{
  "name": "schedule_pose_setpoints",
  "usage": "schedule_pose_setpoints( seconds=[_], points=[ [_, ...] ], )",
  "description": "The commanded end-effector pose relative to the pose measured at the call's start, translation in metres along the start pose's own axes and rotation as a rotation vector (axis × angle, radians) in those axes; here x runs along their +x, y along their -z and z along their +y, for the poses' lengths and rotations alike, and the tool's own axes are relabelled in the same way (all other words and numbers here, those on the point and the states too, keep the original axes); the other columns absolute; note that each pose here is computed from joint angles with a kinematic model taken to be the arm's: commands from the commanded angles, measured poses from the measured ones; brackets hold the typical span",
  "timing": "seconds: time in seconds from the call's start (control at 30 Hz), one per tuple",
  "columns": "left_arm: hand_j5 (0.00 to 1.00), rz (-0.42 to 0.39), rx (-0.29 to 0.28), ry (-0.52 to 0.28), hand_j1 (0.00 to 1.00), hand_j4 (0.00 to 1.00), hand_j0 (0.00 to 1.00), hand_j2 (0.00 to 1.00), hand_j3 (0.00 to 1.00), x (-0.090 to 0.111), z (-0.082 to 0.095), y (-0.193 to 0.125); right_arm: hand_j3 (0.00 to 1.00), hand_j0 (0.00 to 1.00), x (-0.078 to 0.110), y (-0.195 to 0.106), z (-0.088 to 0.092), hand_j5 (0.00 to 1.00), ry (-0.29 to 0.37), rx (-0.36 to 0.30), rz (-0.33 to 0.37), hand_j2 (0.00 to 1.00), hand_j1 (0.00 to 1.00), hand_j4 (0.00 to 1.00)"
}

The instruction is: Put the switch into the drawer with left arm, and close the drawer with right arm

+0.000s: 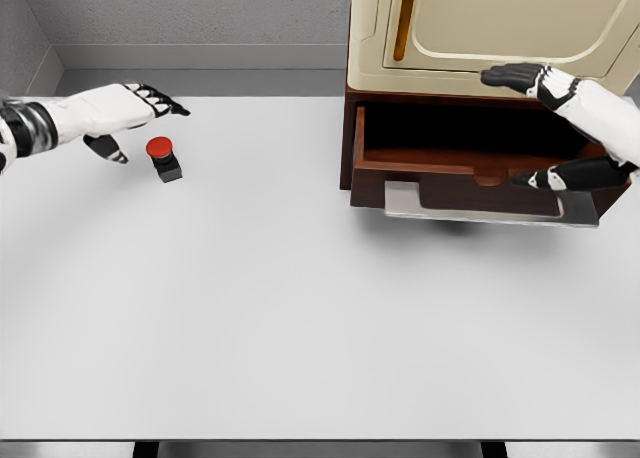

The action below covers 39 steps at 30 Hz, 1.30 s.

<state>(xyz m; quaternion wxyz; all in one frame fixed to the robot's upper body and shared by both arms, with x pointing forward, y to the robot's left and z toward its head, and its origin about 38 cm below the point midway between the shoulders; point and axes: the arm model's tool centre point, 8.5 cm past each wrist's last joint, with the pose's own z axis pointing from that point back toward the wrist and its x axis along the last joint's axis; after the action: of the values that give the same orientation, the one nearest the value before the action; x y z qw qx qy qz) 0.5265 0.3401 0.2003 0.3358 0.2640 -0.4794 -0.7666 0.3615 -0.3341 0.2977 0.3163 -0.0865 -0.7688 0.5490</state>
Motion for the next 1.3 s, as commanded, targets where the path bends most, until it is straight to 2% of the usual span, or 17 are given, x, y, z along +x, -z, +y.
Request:
schedule_pose_setpoints(
  seconds=[0.0, 0.1, 0.2, 0.37, 0.73, 0.8, 0.97, 1.27],
  points=[
    [1.00, 0.001, -0.014, -0.008, 1.00, 1.00, 1.00, 1.00, 1.00, 0.001, -0.005, 0.004, 1.00, 1.00, 0.001, 0.002, -0.003, 1.00, 0.001, -0.015, -0.006, 1.00, 1.00, 1.00],
    [1.00, -0.006, -0.007, -0.005, 1.00, 1.00, 1.00, 1.00, 1.00, 0.004, -0.001, 0.008, 1.00, 1.00, 0.002, 0.000, -0.014, 1.00, -0.024, -0.040, -0.004, 1.00, 1.00, 1.00],
    [1.00, -0.014, -0.002, 0.008, 1.00, 1.00, 1.00, 1.00, 1.00, 0.007, 0.005, 0.013, 1.00, 1.00, 0.002, -0.001, -0.014, 1.00, -0.024, -0.037, -0.003, 1.00, 1.00, 1.00],
    [1.00, -0.033, -0.025, 0.017, 1.00, 1.00, 1.00, 1.00, 1.00, 0.014, 0.000, 0.018, 1.00, 1.00, 0.002, -0.002, -0.014, 1.00, -0.030, -0.029, -0.001, 1.00, 1.00, 1.00],
    [1.00, -0.032, -0.025, 0.010, 1.00, 1.00, 1.00, 1.00, 1.00, 0.013, -0.001, 0.016, 1.00, 1.00, 0.002, -0.003, -0.015, 1.00, -0.031, -0.031, 0.003, 1.00, 1.00, 1.00],
    [0.90, -0.031, -0.027, 0.010, 0.90, 0.90, 0.90, 0.90, 0.90, 0.013, -0.001, 0.016, 1.00, 1.00, 0.001, -0.004, -0.015, 1.00, -0.033, -0.030, 0.005, 1.00, 1.00, 1.00],
    [0.78, -0.029, -0.030, 0.010, 0.78, 0.78, 0.78, 0.78, 0.78, 0.012, -0.002, 0.015, 1.00, 1.00, 0.001, -0.004, -0.016, 1.00, -0.032, -0.031, 0.005, 1.00, 1.00, 1.00],
    [0.78, -0.030, -0.038, 0.011, 0.78, 0.78, 0.78, 0.78, 0.78, 0.012, -0.005, 0.015, 1.00, 1.00, 0.002, -0.004, -0.017, 1.00, -0.037, -0.034, 0.004, 1.00, 1.00, 1.00]
  ],
)
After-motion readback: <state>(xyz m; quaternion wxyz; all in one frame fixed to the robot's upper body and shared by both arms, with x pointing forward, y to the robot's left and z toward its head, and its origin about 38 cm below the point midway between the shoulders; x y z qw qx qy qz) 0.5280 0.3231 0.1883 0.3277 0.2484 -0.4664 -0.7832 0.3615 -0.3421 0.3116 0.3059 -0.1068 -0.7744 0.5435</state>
